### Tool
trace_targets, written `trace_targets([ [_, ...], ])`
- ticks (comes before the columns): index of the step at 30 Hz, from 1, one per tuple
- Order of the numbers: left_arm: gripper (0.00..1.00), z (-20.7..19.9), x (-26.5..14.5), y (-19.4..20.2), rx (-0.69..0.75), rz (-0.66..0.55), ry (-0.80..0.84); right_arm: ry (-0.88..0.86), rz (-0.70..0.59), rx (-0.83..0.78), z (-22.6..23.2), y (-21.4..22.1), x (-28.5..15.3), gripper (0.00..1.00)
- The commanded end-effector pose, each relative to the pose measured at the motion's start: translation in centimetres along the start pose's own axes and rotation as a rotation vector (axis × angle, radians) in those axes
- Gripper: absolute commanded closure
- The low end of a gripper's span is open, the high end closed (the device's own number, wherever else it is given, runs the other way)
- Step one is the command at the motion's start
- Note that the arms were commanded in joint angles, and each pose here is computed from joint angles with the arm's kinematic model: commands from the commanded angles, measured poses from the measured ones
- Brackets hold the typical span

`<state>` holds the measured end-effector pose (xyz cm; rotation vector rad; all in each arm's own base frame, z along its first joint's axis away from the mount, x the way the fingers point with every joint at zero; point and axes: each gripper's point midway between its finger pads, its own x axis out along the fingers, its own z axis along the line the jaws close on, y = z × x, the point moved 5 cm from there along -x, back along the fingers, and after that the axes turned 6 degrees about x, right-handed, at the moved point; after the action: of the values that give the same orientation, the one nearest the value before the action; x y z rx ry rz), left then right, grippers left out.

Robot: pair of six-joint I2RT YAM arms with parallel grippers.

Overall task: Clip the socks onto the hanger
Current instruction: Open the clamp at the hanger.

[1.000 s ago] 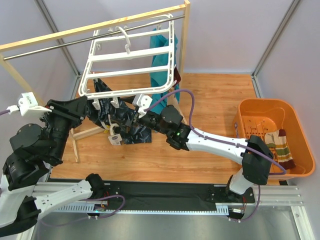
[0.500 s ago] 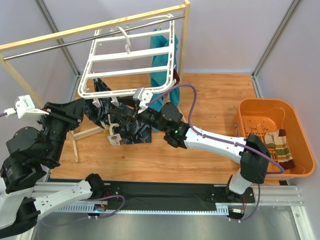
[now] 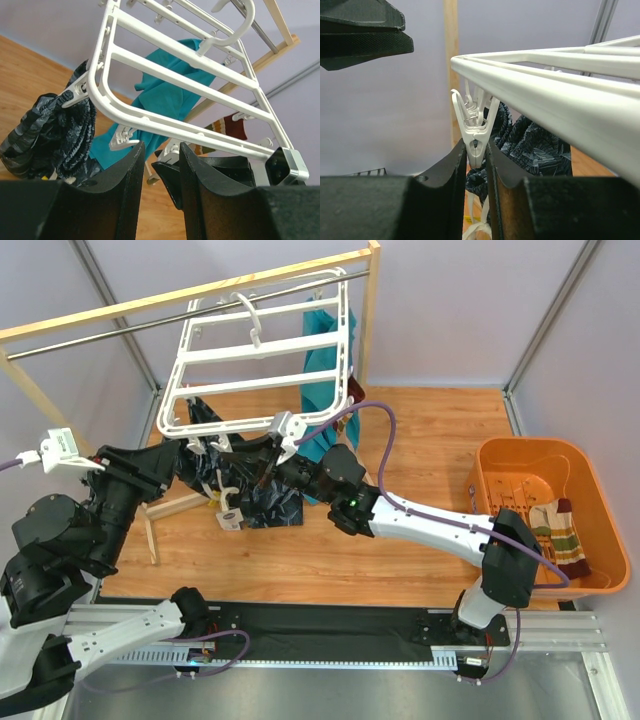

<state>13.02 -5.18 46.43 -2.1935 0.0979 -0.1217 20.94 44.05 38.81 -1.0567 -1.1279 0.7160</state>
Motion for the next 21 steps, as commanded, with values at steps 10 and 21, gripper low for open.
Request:
trace_targets([
  [10, 0.57, -2.1, -1.8, -0.1, 0.075, 0.105, 0.218, 0.038, 0.107, 0.206, 1.4, -5.2, -2.3, 1.0],
  [21, 0.39, -7.9, -1.4, 2.1, 0.033, 0.244, 0.491, 0.038, 0.322, 0.564, 0.3, -7.9, -6.0, 0.99],
])
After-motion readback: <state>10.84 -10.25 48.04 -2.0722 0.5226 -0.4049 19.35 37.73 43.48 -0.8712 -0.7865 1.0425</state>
